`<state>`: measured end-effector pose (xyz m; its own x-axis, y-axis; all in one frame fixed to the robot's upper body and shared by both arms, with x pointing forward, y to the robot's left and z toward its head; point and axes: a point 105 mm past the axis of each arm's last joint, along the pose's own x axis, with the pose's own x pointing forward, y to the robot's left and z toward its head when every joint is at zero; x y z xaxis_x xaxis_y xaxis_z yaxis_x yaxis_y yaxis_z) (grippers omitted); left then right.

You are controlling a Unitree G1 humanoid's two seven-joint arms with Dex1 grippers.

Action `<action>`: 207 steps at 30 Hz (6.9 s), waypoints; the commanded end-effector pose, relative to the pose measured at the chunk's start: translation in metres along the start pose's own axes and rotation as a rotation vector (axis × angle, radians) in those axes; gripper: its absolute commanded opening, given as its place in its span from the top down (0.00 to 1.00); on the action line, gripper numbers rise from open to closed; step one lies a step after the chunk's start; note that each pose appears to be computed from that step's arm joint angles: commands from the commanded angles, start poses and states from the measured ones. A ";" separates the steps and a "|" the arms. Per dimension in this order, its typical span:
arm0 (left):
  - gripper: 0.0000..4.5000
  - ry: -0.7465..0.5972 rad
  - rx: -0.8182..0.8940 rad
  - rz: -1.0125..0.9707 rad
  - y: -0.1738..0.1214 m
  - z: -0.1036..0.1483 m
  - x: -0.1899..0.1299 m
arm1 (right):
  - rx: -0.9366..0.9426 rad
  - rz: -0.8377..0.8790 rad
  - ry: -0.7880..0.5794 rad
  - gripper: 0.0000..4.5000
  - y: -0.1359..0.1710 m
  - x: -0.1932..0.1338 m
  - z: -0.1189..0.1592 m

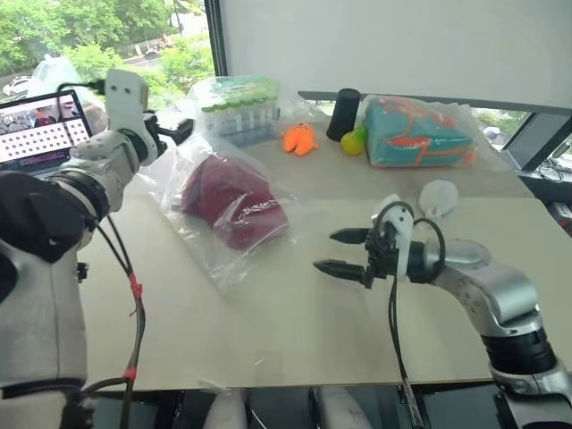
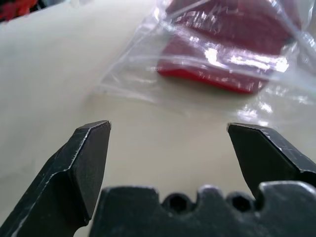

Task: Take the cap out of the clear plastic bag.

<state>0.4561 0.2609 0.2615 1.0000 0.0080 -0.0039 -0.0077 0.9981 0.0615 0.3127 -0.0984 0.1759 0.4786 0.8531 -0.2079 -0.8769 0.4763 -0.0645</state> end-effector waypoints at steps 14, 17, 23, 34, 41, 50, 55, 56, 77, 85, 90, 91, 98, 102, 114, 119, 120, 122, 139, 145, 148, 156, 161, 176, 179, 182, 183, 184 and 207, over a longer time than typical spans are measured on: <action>0.01 -0.113 -0.089 0.238 0.014 -0.014 0.017 | -0.056 -0.349 -0.112 0.00 -0.069 0.017 0.027; 0.01 -0.121 -0.106 0.243 0.017 -0.011 0.016 | -0.055 -0.366 -0.114 0.00 -0.071 0.012 0.026; 0.01 -0.163 -0.094 0.123 0.000 0.000 0.018 | -0.070 -0.403 -0.081 0.00 -0.077 0.005 0.017; 0.01 -0.055 0.097 -1.027 -0.122 -0.010 -0.157 | -0.055 -0.409 -0.072 0.00 -0.075 0.002 0.011; 0.01 0.173 0.333 -1.014 -0.119 -0.056 -0.192 | -0.045 -0.404 -0.081 0.00 -0.076 0.000 0.012; 0.01 0.183 0.633 -0.828 -0.115 -0.094 -0.162 | -0.047 -0.282 -0.077 0.00 -0.060 -0.002 0.011; 0.01 0.176 0.680 -0.774 -0.120 -0.105 -0.151 | -0.041 -0.214 -0.070 0.00 -0.048 -0.001 0.010; 0.01 0.177 0.693 -0.752 -0.120 -0.108 -0.148 | -0.041 -0.196 -0.070 0.00 -0.044 0.000 0.009; 0.99 0.124 0.709 -0.557 -0.117 -0.092 -0.122 | -0.048 -0.072 -0.045 0.00 -0.019 0.010 0.005; 0.99 0.061 0.698 -0.591 -0.102 -0.069 -0.126 | -0.065 -0.011 -0.044 0.00 -0.005 0.016 0.007; 0.99 -0.035 0.565 -0.614 -0.090 -0.035 -0.127 | -0.114 0.077 -0.059 0.00 0.019 0.028 0.018; 0.99 -0.060 0.531 -0.608 -0.086 -0.024 -0.126 | -0.134 0.099 -0.068 0.00 0.027 0.034 0.022; 0.99 -0.105 0.438 -0.566 -0.073 -0.001 -0.120 | -0.251 0.026 -0.134 0.00 0.038 0.068 0.044; 0.99 -0.109 0.421 -0.567 -0.075 -0.001 -0.118 | -0.398 -0.059 -0.152 0.00 0.041 0.093 0.047; 0.99 -0.097 0.421 -0.607 -0.084 -0.006 -0.121 | -0.594 -0.099 -0.213 0.00 0.037 0.108 0.054; 0.99 -0.078 0.471 -0.616 -0.086 -0.016 -0.123 | -0.554 -0.104 -0.208 0.00 0.026 0.104 0.052; 0.99 -0.076 0.475 -0.618 -0.087 -0.017 -0.123 | -0.515 -0.099 -0.206 0.00 0.025 0.104 0.051; 0.99 -0.068 0.487 -0.625 -0.088 -0.022 -0.125 | -0.372 -0.061 -0.230 0.00 0.024 0.099 0.054; 0.99 -0.114 0.448 -0.641 -0.098 -0.011 -0.128 | -1.014 -0.215 -0.065 0.00 0.016 0.126 0.017; 0.99 -0.105 0.442 -0.662 -0.103 -0.015 -0.129 | -1.094 -0.299 -0.067 0.00 0.011 0.139 0.018; 0.99 -0.099 0.444 -0.657 -0.102 -0.018 -0.129 | -1.096 -0.325 -0.083 0.00 0.007 0.137 0.024; 0.99 -0.093 0.437 -0.655 -0.104 -0.021 -0.129 | -1.001 -0.097 -0.050 0.00 0.032 0.133 0.003; 0.99 -0.086 0.440 -0.660 -0.103 -0.025 -0.129 | -0.907 -0.013 -0.093 0.00 0.040 0.103 0.018; 0.99 -0.091 0.421 -0.682 -0.112 -0.024 -0.127 | -1.043 -0.298 -0.084 0.00 -0.012 0.088 0.044; 0.99 -0.086 0.418 -0.675 -0.111 -0.024 -0.126 | -1.068 -0.336 -0.107 0.00 -0.010 0.092 0.042; 0.99 -0.079 0.416 -0.676 -0.111 -0.025 -0.126 | -1.063 -0.404 -0.127 0.00 -0.016 0.085 0.044; 0.99 -0.078 0.416 -0.675 -0.111 -0.026 -0.126 | -1.062 -0.418 -0.134 0.00 -0.017 0.083 0.045; 0.99 -0.078 0.416 -0.675 -0.110 -0.026 -0.126 | -1.063 -0.425 -0.138 0.00 -0.018 0.082 0.046; 1.00 -0.071 0.404 -0.696 -0.116 -0.027 -0.125 | -1.045 -0.256 -0.257 0.60 0.035 0.071 0.042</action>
<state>0.3341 0.1480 0.2140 0.7721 -0.6172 -0.1515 0.6200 0.6794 0.3924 0.3230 -0.0170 0.1955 0.5659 0.8166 0.1134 -0.3120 0.3394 -0.8874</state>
